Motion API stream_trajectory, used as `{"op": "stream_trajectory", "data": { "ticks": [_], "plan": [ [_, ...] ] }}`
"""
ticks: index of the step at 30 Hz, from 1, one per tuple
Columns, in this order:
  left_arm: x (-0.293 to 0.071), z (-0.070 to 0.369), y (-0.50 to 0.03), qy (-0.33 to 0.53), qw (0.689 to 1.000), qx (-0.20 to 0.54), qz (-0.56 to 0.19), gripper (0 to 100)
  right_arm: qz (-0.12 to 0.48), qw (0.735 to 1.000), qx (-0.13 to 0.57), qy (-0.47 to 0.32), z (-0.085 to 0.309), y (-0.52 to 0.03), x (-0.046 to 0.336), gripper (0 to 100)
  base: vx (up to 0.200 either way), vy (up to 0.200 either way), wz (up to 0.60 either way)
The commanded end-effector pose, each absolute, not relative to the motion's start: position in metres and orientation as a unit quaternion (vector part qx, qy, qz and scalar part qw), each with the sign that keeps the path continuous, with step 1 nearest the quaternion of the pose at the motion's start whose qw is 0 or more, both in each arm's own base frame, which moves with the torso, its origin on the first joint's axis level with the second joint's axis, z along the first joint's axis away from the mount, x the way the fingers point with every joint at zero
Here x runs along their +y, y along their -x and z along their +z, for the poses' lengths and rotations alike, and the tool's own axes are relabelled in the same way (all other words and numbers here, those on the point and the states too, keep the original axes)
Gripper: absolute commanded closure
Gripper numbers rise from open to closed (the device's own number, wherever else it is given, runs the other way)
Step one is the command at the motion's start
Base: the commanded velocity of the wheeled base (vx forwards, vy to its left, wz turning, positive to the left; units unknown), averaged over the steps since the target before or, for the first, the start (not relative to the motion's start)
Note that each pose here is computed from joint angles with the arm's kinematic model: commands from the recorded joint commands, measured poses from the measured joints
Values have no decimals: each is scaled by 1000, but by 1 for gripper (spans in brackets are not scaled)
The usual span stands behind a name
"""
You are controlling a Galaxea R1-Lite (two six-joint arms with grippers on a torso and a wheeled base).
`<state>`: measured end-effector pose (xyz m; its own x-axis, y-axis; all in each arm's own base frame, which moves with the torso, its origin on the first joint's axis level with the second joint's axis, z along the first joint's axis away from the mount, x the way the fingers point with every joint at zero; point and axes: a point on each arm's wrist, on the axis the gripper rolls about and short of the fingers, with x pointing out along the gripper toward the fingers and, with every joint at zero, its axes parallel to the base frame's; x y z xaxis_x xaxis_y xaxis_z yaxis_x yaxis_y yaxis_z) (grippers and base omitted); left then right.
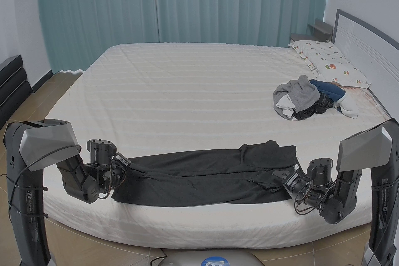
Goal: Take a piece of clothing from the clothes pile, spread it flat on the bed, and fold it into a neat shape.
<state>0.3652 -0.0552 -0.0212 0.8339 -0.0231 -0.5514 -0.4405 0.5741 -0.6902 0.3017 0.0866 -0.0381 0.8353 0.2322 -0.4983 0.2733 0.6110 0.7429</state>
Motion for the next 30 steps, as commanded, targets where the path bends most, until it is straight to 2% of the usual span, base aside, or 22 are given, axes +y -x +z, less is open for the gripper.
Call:
{"op": "stream_trajectory", "data": {
  "ticks": [1,6,12,30],
  "plan": [
    [-55,-22,-365,445,848,261,123,100,5,846,262,-464,-14,-299,83,0,0,0,0],
    [-55,-22,-365,444,848,261,123,100,36,823,264,-501,4,-295,84,0,0,0,0],
    [-55,-22,-365,444,848,261,123,100,24,825,284,-489,-23,-303,87,0,0,0,0],
    [-55,-22,-365,445,848,261,123,100,17,826,303,-475,-29,-297,87,0,0,0,0]
  ]
}}
